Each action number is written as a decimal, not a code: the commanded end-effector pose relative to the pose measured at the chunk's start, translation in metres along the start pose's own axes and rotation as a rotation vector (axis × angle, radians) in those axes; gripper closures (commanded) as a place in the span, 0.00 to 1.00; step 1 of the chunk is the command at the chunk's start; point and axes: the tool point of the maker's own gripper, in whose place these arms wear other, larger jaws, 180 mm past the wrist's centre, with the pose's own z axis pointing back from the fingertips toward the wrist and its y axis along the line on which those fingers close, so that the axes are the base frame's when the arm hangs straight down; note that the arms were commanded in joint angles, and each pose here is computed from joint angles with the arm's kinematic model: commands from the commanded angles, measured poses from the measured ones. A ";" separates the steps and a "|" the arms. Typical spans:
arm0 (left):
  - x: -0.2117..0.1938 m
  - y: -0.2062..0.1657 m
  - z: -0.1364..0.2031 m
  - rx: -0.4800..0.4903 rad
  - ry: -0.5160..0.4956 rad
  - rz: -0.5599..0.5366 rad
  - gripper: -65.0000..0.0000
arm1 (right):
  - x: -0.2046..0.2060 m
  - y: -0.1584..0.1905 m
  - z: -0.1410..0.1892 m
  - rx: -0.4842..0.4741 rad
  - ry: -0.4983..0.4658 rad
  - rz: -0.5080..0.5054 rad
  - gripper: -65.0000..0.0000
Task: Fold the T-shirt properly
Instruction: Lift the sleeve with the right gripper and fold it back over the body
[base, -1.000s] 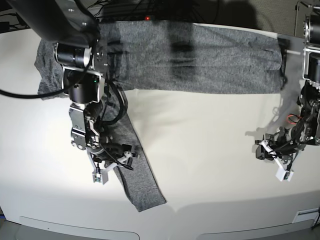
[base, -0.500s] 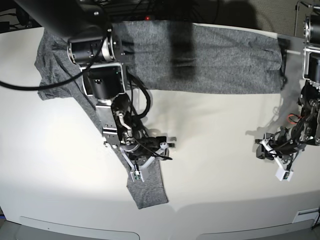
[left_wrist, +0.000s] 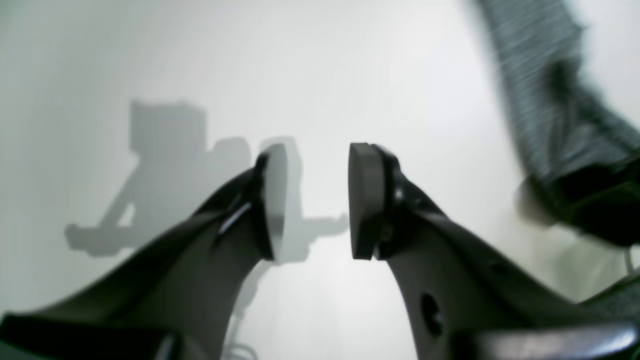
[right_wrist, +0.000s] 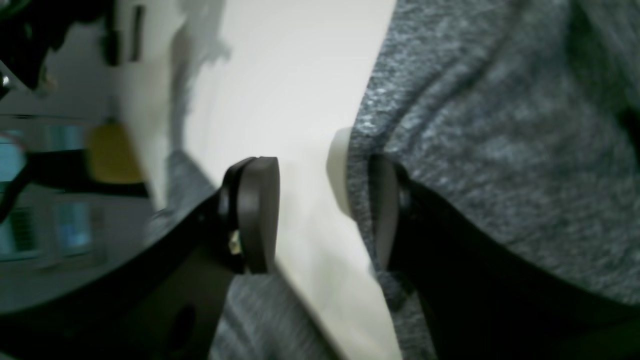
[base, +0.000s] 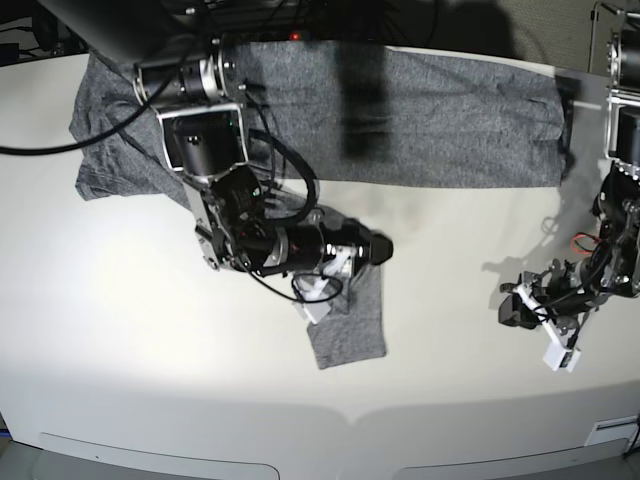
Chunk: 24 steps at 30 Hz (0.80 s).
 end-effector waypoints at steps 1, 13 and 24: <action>0.030 0.001 0.008 -0.007 -0.075 -0.028 0.69 | 0.009 0.012 0.001 0.035 -0.005 0.014 0.55; 0.042 -0.031 0.002 -0.104 -0.127 -0.007 0.69 | 0.003 0.092 0.009 0.258 0.061 0.108 0.55; 0.056 -0.025 0.000 -0.031 -0.210 -0.119 0.69 | 0.076 0.064 0.054 -0.176 -0.137 0.491 0.55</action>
